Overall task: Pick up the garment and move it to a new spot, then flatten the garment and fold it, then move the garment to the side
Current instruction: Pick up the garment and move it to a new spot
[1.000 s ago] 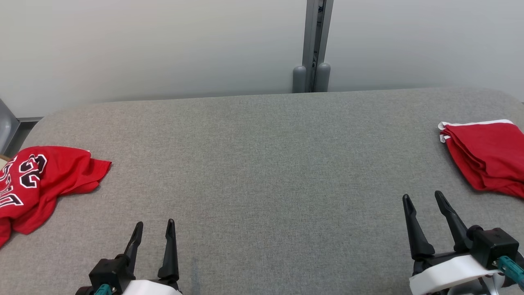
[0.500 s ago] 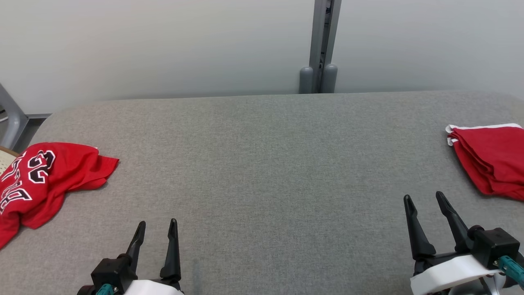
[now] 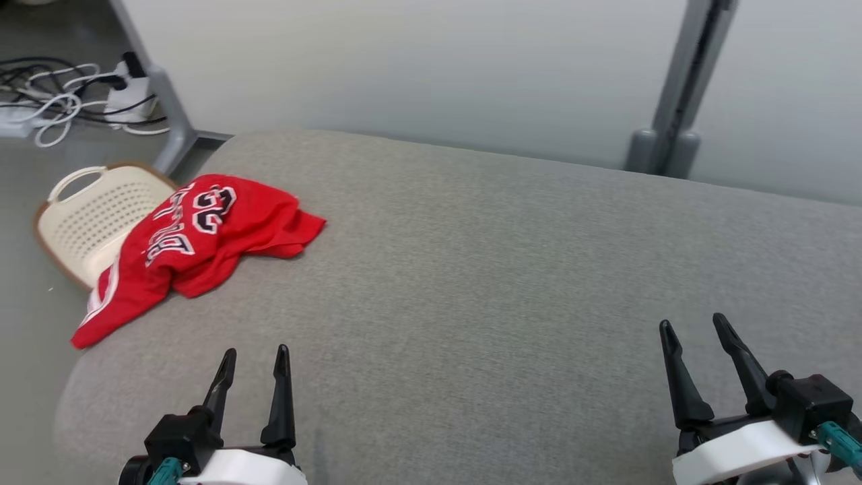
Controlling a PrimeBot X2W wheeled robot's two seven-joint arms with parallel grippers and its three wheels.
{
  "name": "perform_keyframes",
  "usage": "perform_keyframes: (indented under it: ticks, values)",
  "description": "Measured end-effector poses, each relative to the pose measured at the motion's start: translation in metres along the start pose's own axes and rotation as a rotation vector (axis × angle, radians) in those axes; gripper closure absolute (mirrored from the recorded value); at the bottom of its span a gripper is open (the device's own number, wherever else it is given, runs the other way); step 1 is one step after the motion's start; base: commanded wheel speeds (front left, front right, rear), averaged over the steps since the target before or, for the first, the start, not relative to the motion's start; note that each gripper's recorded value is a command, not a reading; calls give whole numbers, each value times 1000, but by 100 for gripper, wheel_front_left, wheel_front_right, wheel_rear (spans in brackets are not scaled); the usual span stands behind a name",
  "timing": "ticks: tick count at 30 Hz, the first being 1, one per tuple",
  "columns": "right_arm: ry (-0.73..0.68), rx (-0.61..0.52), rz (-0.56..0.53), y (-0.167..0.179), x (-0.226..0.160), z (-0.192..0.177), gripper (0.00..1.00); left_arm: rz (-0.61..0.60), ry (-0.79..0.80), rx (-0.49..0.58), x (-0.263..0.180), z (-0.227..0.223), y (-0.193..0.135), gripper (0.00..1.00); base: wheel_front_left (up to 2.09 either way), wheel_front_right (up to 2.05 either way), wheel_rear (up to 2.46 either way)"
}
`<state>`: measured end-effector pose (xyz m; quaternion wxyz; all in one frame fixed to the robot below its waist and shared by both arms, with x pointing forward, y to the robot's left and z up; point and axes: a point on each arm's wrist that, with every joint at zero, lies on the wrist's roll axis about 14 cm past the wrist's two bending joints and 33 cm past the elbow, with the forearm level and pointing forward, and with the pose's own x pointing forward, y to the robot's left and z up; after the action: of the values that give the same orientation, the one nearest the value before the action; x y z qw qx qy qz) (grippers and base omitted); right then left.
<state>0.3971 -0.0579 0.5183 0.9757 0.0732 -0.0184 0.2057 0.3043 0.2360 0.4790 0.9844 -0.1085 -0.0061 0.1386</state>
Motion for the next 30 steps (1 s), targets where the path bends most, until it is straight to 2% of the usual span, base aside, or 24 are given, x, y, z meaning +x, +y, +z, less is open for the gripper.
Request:
perform_keyframes:
  ticks: [8, 15, 23, 26, 30]
  values:
    - [38, 23, 204, 66, 33, -15, 0, 199, -37, -3, -35, 12, 59, 0, 0, 0, 0]
    - [54, 41, 295, 96, 47, -21, 0, 291, -43, -3, -51, 15, 82, 0, 0, 0, 0]
    - [95, 37, 310, 98, 59, -36, 0, 279, -13, 20, -43, 10, 80, 0, 0, 0, 0]
    - [96, 31, 299, 93, 65, -38, 0, 259, -63, 63, -21, 31, 85, 0, 0, 0, 0]
    - [96, 20, 282, 85, 73, -38, 0, 194, -123, 172, 17, 63, 89, 0, 0, 0, 0]
